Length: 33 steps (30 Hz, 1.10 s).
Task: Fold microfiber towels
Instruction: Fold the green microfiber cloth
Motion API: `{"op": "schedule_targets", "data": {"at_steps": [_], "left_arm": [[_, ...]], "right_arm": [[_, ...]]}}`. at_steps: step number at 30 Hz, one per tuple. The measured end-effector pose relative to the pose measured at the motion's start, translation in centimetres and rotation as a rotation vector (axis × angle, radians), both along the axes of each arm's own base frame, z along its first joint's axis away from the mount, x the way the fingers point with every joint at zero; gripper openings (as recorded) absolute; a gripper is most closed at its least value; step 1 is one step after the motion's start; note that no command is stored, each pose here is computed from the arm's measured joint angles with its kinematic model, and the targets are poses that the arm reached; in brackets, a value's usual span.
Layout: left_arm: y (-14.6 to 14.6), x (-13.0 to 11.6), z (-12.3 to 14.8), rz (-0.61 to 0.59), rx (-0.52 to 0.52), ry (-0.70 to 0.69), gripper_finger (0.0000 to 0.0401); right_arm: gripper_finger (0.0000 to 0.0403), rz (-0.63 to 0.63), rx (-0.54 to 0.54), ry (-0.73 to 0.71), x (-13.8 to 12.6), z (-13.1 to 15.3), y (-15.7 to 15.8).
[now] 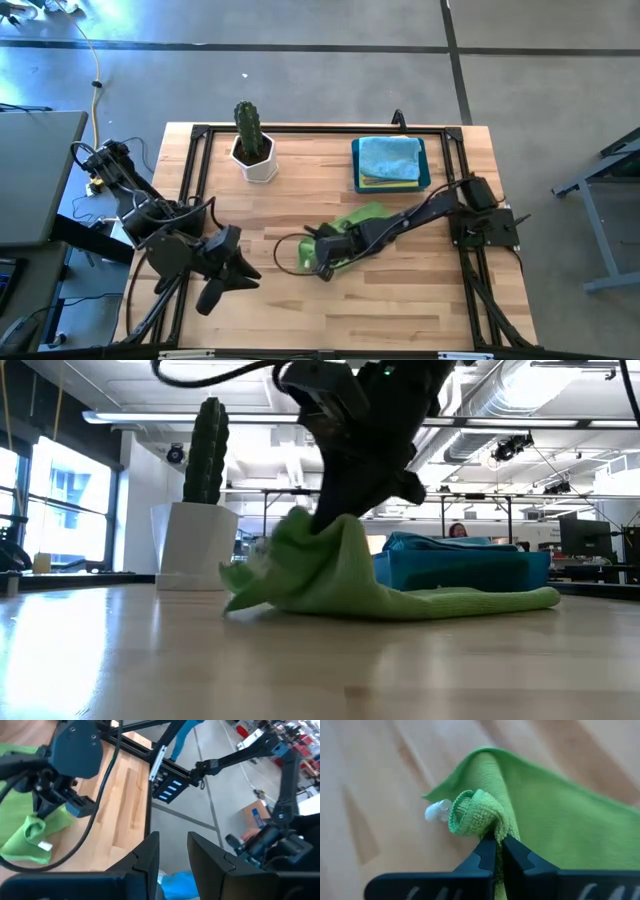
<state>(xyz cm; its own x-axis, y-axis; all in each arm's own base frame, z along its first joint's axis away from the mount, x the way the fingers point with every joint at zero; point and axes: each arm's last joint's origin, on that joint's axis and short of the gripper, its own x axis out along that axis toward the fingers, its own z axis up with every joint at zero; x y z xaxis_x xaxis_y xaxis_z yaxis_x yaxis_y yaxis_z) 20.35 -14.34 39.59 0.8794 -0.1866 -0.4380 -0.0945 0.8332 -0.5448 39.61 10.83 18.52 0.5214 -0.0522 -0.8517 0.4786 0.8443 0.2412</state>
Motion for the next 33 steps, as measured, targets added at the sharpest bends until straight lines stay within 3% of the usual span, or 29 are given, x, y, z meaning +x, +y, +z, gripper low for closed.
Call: {"op": "schedule_targets", "data": {"at_steps": [11, 20, 33], "left_arm": [[0.1, -0.1, -0.2, -0.018, 0.064, 0.006, 0.009], [0.1, -0.1, -0.2, -0.056, 0.135, -0.005, 0.009], [1.9, -2.0, 1.5, -0.072, 0.187, -0.084, 0.009]], "right_arm": [[0.0001, -0.28, -0.087, 0.128, -1.7, 0.0, -2.1], [0.0, -0.456, -0.184, 0.174, -4.1, 1.9, -2.8], [0.0, -0.617, -0.328, 0.462, -8.2, 2.9, -3.9]]}}
